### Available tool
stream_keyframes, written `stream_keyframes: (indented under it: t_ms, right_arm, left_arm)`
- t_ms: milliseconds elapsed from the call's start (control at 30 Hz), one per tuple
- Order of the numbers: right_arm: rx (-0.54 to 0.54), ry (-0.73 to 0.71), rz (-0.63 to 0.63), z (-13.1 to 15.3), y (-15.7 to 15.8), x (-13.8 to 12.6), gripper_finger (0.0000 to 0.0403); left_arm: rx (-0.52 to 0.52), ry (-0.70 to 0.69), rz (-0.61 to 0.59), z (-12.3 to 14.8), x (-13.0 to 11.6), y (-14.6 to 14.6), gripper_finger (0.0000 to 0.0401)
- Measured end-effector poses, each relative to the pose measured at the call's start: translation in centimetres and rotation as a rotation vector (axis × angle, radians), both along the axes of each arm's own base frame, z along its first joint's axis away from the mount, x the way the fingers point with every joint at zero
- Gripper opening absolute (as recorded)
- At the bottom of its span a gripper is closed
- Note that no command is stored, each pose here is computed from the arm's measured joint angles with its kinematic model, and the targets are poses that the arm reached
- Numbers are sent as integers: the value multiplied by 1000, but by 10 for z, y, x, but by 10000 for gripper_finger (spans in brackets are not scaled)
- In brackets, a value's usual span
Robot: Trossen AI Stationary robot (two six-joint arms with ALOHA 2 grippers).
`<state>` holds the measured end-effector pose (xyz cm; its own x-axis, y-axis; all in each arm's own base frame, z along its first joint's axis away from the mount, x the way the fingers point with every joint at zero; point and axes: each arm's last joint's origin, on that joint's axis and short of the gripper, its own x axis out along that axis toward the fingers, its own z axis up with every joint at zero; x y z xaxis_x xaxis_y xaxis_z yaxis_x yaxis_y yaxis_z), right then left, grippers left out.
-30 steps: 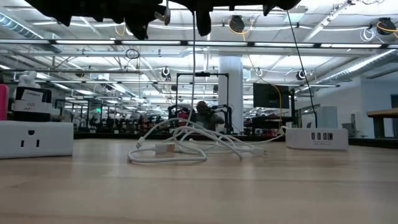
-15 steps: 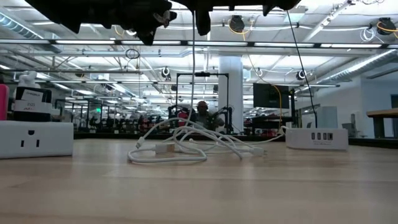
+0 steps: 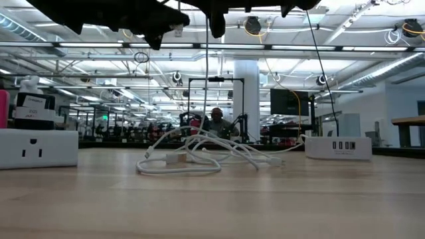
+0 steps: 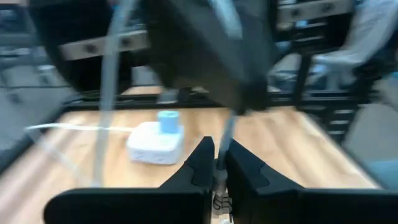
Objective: Insert USB
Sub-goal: Insert the top left white charger cable into the pink adapter charger
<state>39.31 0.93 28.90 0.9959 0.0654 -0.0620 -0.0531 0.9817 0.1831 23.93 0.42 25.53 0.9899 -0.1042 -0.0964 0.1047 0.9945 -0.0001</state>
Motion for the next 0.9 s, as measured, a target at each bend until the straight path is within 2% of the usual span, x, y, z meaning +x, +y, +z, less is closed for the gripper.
stream_keyframes:
  t_ms: [200,400,600,700,833,900]
  right_arm:
    - [-6,69,10,-4,0,-3,28]
    - [-38,80,16,12,0,-16,84]
    - [-53,133,35,26,4,-34,146]
    - [-48,183,93,24,11,-39,167]
    - [-30,242,180,11,24,-33,174]
    - [-30,285,200,-5,31,-26,170]
  left_arm:
    - [45,37,147,5,-12,-9,22]
    - [67,16,237,16,-31,-32,22]
    - [29,-66,248,33,-52,-46,22]
    - [11,-94,254,39,-62,-53,22]
    - [-10,-115,232,43,-73,-66,22]
    - [-32,-110,234,42,-77,-75,22]
